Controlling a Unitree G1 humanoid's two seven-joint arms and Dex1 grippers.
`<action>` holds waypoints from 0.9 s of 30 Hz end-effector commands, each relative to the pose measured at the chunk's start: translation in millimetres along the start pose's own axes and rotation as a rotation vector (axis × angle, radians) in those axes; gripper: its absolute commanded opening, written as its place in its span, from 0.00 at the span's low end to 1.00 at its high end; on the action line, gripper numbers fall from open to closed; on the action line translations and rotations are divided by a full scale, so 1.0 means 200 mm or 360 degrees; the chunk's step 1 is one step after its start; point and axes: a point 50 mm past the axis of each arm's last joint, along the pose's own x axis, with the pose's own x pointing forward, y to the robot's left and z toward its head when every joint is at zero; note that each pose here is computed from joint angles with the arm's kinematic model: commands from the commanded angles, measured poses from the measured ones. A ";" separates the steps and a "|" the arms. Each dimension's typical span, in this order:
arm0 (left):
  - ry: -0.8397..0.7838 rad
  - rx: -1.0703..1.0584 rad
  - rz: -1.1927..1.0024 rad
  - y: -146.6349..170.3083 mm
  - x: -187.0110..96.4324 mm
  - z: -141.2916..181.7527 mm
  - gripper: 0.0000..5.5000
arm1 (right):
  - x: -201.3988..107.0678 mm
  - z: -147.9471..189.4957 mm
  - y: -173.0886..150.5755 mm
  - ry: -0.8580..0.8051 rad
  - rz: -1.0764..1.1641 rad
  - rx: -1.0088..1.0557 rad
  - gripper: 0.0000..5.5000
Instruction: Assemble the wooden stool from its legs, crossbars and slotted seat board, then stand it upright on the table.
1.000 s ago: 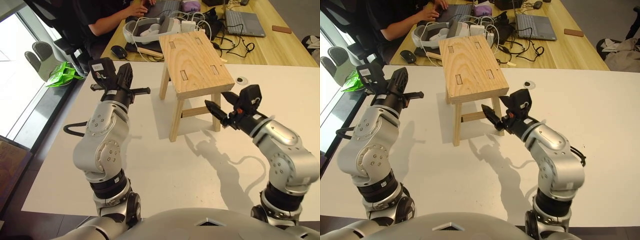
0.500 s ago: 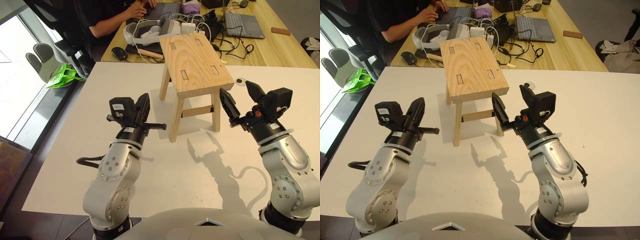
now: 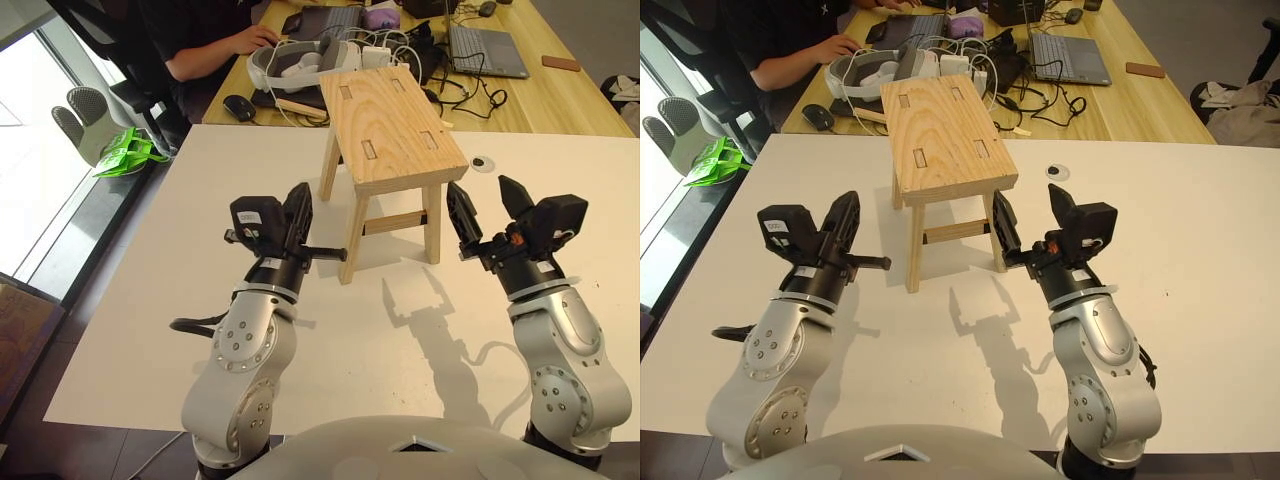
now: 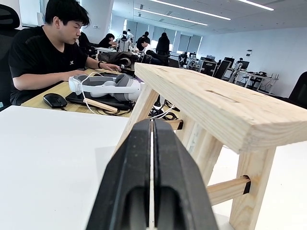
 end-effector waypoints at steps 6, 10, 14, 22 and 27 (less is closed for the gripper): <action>-0.0023 0.0030 -0.0019 0.00 0.00 0.02 0.01 | -0.02 -0.01 0.02 -0.0019 -0.0025 -0.0041 0.77; -0.0016 0.0090 -0.0034 0.00 -0.01 0.00 0.01 | -0.02 -0.01 0.02 -0.0018 -0.0043 -0.0039 0.77; -0.0015 0.0106 -0.0039 -0.01 -0.02 -0.01 0.01 | -0.02 -0.02 0.02 -0.0014 -0.0035 -0.0040 0.77; -0.0071 0.0083 -0.0024 -0.01 -0.04 0.00 0.01 | -0.04 -0.03 0.01 0.0006 -0.0042 -0.0059 0.77; -0.0041 0.0062 0.0021 -0.01 -0.06 -0.03 0.01 | -0.04 -0.05 0.00 0.0018 -0.0057 -0.0066 0.77</action>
